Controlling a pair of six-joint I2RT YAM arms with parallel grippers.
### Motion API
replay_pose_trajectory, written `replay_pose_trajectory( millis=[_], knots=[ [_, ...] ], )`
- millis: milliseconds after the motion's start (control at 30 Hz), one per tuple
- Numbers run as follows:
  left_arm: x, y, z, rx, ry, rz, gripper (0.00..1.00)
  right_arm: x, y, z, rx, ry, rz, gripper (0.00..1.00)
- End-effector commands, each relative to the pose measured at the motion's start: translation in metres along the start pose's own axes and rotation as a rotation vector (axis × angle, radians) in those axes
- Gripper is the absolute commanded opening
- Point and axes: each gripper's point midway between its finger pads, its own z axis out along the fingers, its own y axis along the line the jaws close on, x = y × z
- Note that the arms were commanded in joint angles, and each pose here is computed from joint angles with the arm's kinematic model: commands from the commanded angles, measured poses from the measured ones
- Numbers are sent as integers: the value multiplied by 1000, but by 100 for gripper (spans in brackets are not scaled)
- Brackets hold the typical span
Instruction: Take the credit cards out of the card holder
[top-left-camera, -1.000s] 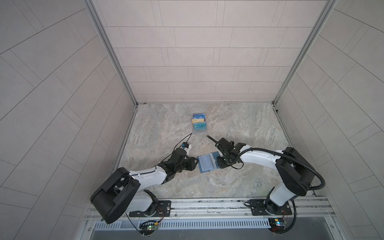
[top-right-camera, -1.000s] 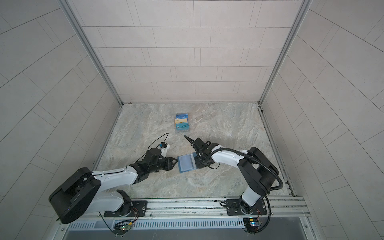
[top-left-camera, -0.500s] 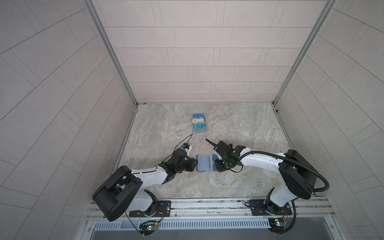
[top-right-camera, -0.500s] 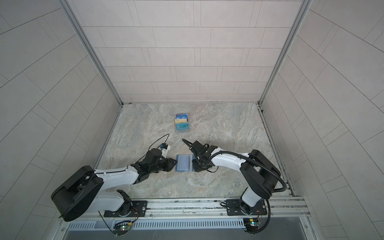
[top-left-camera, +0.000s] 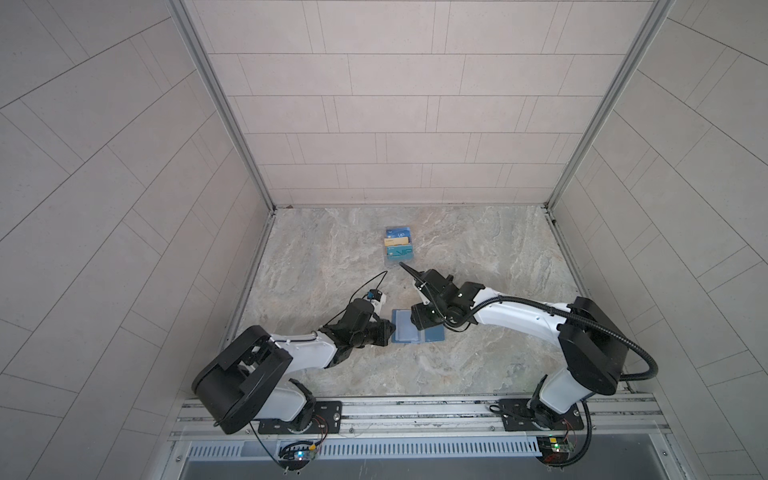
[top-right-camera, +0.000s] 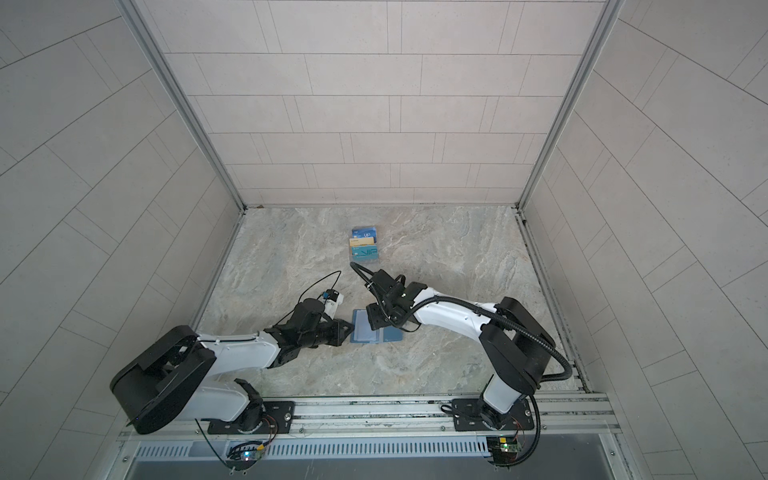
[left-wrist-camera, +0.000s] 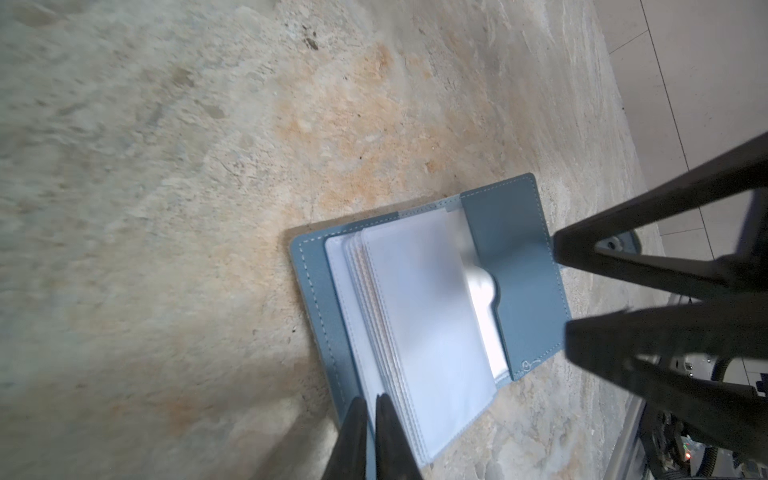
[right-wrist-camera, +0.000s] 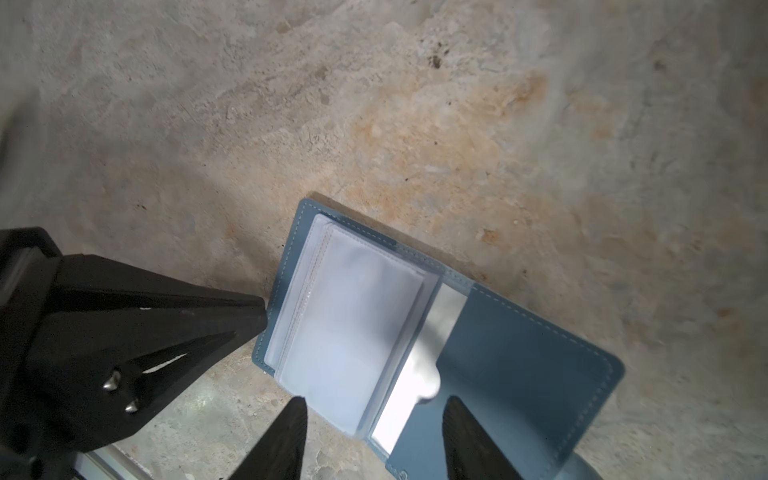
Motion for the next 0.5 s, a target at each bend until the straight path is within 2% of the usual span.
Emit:
replay_pose_trajectory(
  millis=[0,200,467],
  knots=[
    [4,-2,4,24,4,-2,7,-4,10,9,-1,-17,0,60],
    [8,7,10,2,3,-43,1,-2,13,20,71,-36,-39,66],
    [15,14,8,-12,1,-55,0,6,2,34,162,10,-77,70]
  ],
)
